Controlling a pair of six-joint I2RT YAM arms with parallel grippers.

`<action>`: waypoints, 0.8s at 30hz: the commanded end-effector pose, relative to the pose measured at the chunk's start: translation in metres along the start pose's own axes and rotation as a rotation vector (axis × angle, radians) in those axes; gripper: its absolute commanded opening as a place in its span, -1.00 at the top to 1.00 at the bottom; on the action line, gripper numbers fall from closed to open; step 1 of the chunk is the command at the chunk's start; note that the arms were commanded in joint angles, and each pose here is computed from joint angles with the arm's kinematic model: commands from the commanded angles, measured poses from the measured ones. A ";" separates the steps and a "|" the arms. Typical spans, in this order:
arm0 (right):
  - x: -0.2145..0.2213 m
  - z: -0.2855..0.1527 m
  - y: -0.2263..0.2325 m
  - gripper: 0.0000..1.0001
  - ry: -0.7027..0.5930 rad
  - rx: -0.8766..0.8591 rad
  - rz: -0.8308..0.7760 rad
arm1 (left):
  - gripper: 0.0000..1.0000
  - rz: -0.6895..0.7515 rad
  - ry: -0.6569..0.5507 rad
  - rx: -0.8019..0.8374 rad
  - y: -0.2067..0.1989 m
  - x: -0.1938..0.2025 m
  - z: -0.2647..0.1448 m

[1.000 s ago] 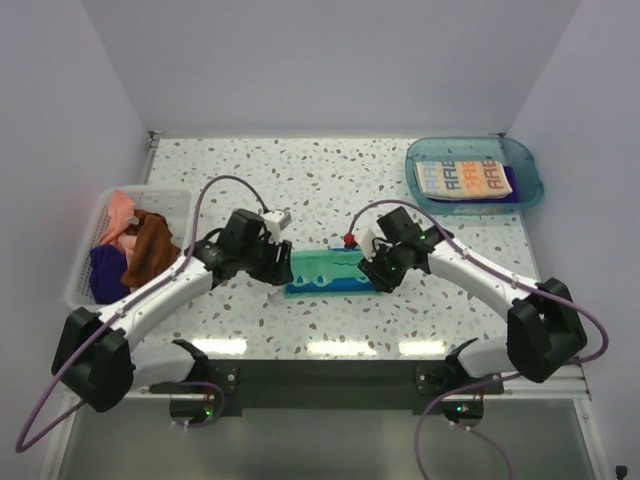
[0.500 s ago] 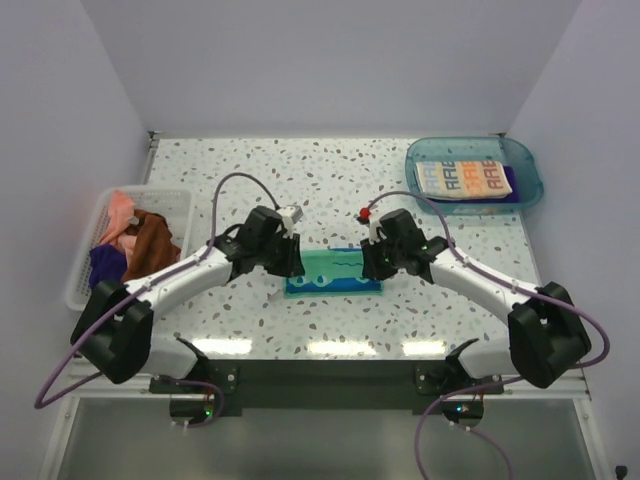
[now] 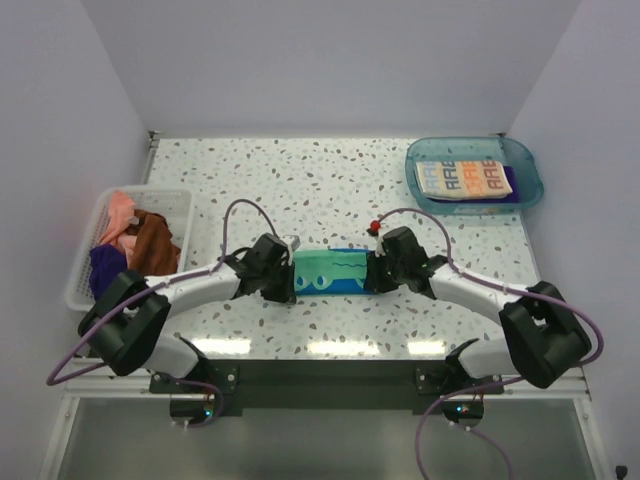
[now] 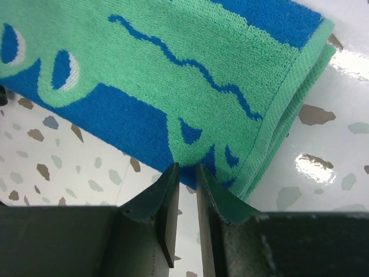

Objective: Fold and stack the towels
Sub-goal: Fold the towel, then neatly place the folded towel into the bin

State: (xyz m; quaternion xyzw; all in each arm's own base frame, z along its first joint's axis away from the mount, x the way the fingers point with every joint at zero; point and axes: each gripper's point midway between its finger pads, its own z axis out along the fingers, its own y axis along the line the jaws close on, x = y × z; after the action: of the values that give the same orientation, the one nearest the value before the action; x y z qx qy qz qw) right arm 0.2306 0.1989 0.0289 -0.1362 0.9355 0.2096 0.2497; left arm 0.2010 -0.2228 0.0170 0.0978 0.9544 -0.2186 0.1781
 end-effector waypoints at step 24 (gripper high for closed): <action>-0.071 0.025 -0.069 0.46 -0.288 0.212 0.187 | 0.71 -0.112 -0.356 -0.155 0.036 -0.101 0.044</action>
State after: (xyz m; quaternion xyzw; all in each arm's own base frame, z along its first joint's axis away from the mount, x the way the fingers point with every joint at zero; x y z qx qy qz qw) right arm 0.3144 0.1676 0.0238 -0.0180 0.9238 0.1515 0.3511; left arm 0.3102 -0.2347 0.0203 0.0078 0.9254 -0.1874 0.3292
